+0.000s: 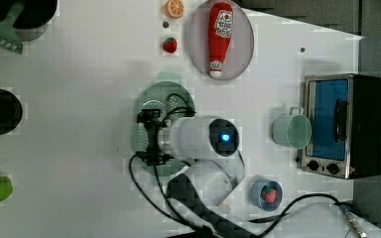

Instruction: Drag strainer right to left.

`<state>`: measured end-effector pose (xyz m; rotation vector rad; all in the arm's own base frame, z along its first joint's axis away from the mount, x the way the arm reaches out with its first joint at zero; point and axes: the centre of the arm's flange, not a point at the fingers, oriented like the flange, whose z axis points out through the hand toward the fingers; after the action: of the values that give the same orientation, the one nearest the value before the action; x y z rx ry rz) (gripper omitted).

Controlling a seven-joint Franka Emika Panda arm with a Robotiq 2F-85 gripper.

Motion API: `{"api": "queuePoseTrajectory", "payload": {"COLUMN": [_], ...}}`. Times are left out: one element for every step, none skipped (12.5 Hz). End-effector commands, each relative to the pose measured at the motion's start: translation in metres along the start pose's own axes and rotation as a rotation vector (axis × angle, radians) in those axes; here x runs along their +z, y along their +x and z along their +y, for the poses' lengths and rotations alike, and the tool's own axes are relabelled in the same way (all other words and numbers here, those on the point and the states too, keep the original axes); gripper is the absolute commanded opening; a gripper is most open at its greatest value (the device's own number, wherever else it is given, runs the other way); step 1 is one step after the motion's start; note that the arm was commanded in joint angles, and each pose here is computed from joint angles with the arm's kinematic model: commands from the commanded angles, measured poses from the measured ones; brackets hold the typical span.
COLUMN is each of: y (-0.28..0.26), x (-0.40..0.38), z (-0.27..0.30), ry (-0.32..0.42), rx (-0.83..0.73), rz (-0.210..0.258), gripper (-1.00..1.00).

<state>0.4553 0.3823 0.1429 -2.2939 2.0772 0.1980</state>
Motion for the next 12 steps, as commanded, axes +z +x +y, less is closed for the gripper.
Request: {"api": "queuePoseTrajectory", "payload": {"y": [-0.014,-0.021,-0.027,-0.032,-0.037,-0.042,-0.043,-0.041,-0.036,-0.027,-0.017,-0.002], "x": [-0.004,-0.004,-0.004,-0.003,-0.004,-0.004,-0.005,-0.012,-0.026,-0.043,-0.067,-0.096], "z": [-0.008,-0.007,-0.008,-0.008,-0.01,-0.011,-0.012,-0.015,-0.022,-0.026,-0.032,-0.04], "ry": [0.016,0.019,0.025,0.021,0.029,0.033,0.038,0.055,0.076,0.073,0.074,0.071], "rx": [0.087,0.079,0.073,0.074,0.073,0.067,0.061,0.034,-0.021,-0.094,-0.183,-0.246], "rz": [-0.033,-0.037,-0.043,-0.048,-0.055,-0.06,-0.057,-0.051,-0.037,-0.01,0.019,0.041], "gripper": [1.0,1.0,1.0,1.0,1.0,1.0,1.0,1.0,1.0,1.0,1.0,1.0]}}
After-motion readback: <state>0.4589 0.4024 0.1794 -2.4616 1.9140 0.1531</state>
